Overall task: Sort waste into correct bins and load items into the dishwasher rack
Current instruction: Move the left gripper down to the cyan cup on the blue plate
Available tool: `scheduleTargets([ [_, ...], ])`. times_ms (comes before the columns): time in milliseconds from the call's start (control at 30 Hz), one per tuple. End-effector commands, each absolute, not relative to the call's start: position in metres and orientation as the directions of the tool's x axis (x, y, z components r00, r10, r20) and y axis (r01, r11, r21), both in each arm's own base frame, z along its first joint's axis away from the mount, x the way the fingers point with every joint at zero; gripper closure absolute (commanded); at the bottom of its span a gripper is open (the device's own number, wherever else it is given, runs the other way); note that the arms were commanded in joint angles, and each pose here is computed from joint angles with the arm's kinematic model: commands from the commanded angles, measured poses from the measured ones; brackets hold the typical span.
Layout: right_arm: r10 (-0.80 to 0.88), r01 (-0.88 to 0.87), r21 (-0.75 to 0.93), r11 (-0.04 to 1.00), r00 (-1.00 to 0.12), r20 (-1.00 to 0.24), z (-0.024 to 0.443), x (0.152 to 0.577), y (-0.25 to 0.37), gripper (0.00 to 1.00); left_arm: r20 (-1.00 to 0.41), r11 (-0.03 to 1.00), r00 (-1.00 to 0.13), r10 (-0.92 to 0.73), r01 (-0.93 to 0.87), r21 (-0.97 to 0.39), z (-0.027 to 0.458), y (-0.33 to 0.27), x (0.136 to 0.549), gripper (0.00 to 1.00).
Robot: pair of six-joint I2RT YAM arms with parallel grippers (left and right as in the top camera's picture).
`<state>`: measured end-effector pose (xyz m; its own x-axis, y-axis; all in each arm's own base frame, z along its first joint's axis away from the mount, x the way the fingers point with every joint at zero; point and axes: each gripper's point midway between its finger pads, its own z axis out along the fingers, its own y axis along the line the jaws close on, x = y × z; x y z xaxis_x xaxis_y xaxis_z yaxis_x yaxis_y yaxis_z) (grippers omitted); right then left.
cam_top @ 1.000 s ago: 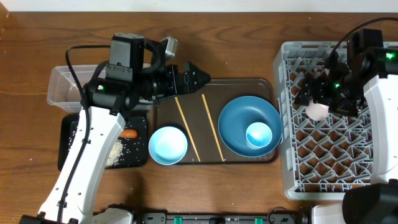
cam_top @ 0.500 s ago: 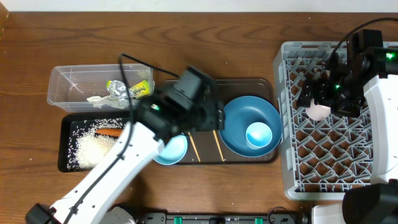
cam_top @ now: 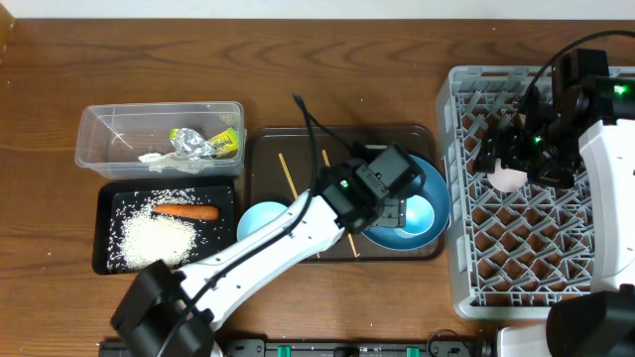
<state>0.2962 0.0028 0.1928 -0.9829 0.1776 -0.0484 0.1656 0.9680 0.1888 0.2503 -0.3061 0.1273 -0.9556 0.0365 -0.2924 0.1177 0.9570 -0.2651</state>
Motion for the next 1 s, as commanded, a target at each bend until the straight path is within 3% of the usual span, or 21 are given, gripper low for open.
scheduleTargets([
  [0, 0.162, 0.151, 0.183, 0.972, -0.986, -0.046, 0.191, 0.295, 0.002, 0.01, -0.306, 0.955, -0.952, 0.017, 0.106, -0.276, 0.129, -0.309, 0.253, 0.23],
  [200, 0.162, 0.151, 0.183, 0.972, -0.986, -0.048, 0.191, 0.295, 0.002, 0.01, -0.275, 0.938, -0.961, 0.038, 0.129, -0.321, 0.128, -0.322, 0.245, 0.24],
  [467, 0.162, 0.151, 0.183, 0.972, -0.986, -0.048, 0.191, 0.295, 0.002, 0.01, -0.240, 0.952, -0.968, 0.065, 0.132, -0.276, 0.095, -0.331, 0.244, 0.36],
  [633, 0.162, 0.151, 0.183, 0.972, -0.986, -0.048, 0.191, 0.295, 0.002, 0.01, -0.227, 0.958, -0.971, 0.069, 0.127, -0.255, 0.082, -0.332, 0.245, 0.37],
  [733, 0.162, 0.150, 0.183, 0.972, -0.986, -0.049, 0.191, 0.296, 0.002, 0.01, -0.230, 0.957, -0.971, 0.068, 0.129, -0.259, 0.082, -0.333, 0.246, 0.44],
  [833, 0.162, 0.151, 0.183, 0.972, -0.986, -0.048, 0.191, 0.295, 0.002, 0.01, -0.231, 0.957, -0.970, 0.068, 0.129, -0.260, 0.082, -0.333, 0.246, 0.56],
  [967, 0.162, 0.151, 0.183, 0.972, -0.986, -0.048, 0.191, 0.295, 0.002, 0.01, -0.225, 0.958, -0.973, 0.043, 0.104, -0.269, 0.082, -0.335, 0.245, 0.58],
])
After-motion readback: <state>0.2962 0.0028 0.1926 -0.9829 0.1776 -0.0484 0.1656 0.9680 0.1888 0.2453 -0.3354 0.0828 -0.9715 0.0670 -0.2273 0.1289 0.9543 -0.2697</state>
